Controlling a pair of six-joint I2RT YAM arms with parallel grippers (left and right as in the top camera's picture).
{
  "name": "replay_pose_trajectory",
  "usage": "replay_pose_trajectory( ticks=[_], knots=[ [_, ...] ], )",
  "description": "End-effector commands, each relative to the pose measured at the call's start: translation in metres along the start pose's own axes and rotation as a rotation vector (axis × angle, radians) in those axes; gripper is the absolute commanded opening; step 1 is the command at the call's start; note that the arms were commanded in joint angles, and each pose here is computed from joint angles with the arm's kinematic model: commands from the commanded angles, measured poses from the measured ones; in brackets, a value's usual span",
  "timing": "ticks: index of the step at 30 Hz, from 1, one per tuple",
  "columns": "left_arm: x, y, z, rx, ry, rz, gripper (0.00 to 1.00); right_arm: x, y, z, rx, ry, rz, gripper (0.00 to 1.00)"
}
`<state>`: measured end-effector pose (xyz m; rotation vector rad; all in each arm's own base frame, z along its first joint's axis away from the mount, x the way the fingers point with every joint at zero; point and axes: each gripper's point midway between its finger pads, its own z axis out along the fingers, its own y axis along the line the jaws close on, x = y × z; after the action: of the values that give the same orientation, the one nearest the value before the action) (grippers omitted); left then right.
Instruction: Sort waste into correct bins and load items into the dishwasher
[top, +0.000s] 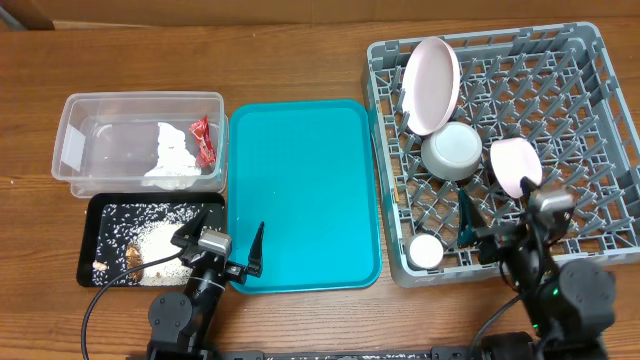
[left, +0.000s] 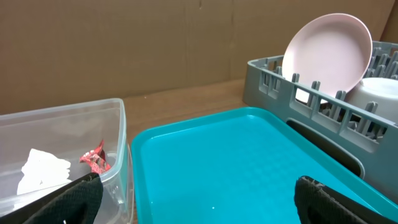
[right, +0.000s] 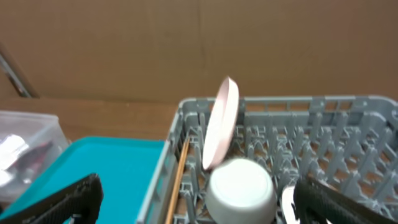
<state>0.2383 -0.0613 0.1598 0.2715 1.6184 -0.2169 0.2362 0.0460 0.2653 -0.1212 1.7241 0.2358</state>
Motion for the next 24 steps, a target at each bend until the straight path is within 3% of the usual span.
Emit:
replay_pose_trajectory(
  ticks=[1,12,24],
  knots=[
    [0.001,0.0,0.0,0.001,-0.002,0.009,1.0,0.029,-0.004,0.001,-0.003,-0.013,0.002,1.0],
    [0.001,0.0,0.0,0.001,-0.002,0.009,1.0,0.08,-0.013,0.012,0.006,-0.114,-0.012,1.0],
    [0.001,0.0,0.0,0.001,-0.002,0.009,1.0,0.089,-0.018,0.019,0.022,-0.145,-0.016,1.0]
  ],
)
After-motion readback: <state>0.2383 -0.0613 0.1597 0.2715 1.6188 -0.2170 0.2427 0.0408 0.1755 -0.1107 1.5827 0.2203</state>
